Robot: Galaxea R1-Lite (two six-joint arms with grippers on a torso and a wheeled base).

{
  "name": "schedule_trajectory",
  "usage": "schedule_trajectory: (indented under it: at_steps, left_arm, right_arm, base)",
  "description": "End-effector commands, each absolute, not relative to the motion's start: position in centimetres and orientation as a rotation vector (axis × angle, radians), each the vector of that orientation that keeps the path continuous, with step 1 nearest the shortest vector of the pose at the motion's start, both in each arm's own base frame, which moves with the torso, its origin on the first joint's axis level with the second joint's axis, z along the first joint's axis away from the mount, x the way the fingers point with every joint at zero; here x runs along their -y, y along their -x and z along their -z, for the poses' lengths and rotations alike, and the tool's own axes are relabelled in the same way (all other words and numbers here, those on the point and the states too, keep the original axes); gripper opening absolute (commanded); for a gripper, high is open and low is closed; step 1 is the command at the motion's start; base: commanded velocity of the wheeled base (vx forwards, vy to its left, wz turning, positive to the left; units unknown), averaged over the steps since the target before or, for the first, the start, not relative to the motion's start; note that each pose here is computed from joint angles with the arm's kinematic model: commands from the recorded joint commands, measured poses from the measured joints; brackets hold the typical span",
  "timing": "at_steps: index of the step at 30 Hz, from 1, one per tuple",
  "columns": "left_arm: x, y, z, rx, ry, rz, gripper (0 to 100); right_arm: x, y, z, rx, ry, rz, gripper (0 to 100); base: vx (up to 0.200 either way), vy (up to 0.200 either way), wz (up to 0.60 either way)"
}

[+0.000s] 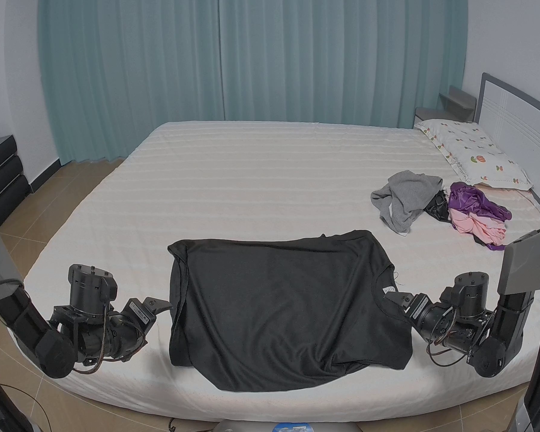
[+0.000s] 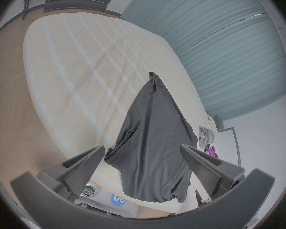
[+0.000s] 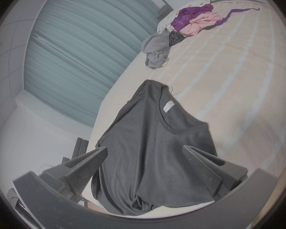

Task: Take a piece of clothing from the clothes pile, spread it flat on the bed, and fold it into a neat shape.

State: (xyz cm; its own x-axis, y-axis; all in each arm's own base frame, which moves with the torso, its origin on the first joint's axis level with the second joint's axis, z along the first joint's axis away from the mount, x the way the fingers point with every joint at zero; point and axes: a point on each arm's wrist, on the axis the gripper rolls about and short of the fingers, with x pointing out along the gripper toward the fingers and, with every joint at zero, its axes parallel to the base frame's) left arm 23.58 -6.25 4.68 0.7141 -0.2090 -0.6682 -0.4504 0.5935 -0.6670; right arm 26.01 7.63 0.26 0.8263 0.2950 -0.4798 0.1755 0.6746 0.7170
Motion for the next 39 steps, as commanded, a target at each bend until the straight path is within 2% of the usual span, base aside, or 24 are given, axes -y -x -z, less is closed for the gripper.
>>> schedule_trajectory:
  at_steps: [1, 4, 15, 20, 24, 31, 32, 39]
  left_arm:
    - [6.3, -22.7, -4.3, -0.815, 0.946, -0.154, 100]
    - [6.3, -22.8, -4.0, -0.819, 0.946, -0.155, 100]
    - [8.2, -24.6, -1.5, -0.816, 0.893, -0.139, 100]
    - [9.2, -27.2, 0.8, -0.766, 0.778, -0.202, 100]
    - [10.0, -28.4, 2.6, -0.777, 0.675, -0.189, 100]
    - [10.6, -29.5, 4.2, -0.759, 0.594, -0.214, 100]
    - [10.6, -29.4, 4.1, -0.759, 0.594, -0.213, 0]
    - [9.8, -27.7, 3.2, -0.768, 0.586, -0.233, 0]
  right_arm:
    - [-8.1, -25.4, 0.6, -0.659, -0.829, -0.073, 100]
    - [-8.1, -25.2, 0.5, -0.659, -0.830, -0.075, 100]
    - [-8.4, -25.2, 0.6, -0.660, -0.828, -0.086, 100]
    - [-8.4, -25.2, 0.6, -0.662, -0.826, -0.085, 100]
    - [-8.4, -25.2, 0.5, -0.659, -0.827, -0.087, 100]
    - [-8.6, -25.4, 0.5, -0.653, -0.827, -0.096, 100]
    - [-8.7, -25.4, 0.4, -0.651, -0.827, -0.100, 100]
    - [-8.9, -25.3, 0.6, -0.665, -0.821, -0.103, 100]
  base:
    - [-0.200, 0.000, 0.00]
    - [-0.200, 0.000, 0.00]
    - [0.000, 0.000, 0.00]
    - [0.000, 0.000, 0.00]
    - [0.000, 0.000, 0.00]
    - [0.000, 0.000, 0.00]
    - [0.000, 0.000, 0.00]
    - [0.000, 0.000, 0.00]
